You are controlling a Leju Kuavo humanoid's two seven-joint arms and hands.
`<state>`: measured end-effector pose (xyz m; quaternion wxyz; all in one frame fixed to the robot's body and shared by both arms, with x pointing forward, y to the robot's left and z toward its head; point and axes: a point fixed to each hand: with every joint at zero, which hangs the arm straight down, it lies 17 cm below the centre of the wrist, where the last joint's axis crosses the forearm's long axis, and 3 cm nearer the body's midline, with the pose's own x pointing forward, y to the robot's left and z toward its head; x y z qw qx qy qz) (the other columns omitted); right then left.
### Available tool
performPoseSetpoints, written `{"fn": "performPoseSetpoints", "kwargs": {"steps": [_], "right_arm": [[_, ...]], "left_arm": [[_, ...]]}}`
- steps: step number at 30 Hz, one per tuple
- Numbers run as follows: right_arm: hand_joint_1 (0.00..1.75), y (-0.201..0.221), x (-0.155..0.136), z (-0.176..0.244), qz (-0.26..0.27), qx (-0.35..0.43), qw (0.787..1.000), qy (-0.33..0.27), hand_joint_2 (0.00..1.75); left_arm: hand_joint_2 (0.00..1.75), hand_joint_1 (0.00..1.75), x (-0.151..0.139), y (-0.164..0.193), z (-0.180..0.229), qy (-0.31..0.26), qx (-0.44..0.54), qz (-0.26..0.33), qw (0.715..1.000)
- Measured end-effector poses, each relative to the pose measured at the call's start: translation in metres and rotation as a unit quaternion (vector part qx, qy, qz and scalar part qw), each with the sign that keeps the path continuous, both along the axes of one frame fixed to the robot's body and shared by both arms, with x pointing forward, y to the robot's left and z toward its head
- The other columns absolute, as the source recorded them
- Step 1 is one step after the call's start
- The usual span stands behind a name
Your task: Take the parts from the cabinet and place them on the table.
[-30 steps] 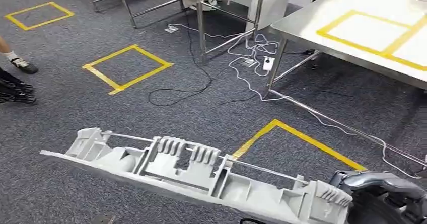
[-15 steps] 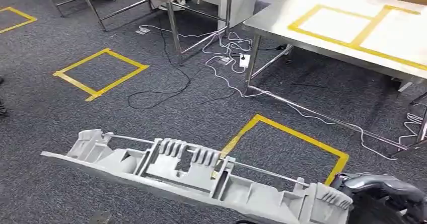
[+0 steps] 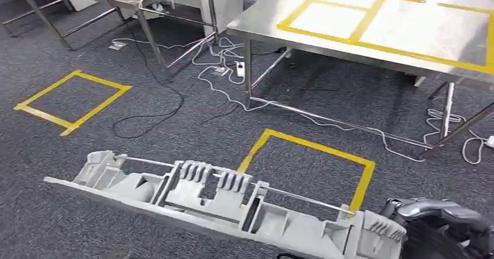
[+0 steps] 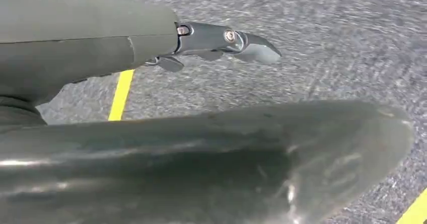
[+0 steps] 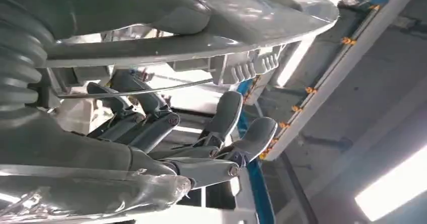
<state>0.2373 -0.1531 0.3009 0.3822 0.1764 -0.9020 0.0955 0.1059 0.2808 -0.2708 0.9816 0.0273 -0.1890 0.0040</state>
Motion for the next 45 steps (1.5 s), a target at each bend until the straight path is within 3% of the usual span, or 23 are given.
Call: {"fn": "performPoseSetpoints", "kwargs": {"steps": [45], "right_arm": [[1.75, -0.0066, 0.0041, -0.0036, -0.025, -0.004, 1.0, 0.008, 1.75]], "left_arm": [[0.0, 0.0, -0.0048, -0.0039, -0.0014, 0.013, -0.006, -0.004, 1.0]]}}
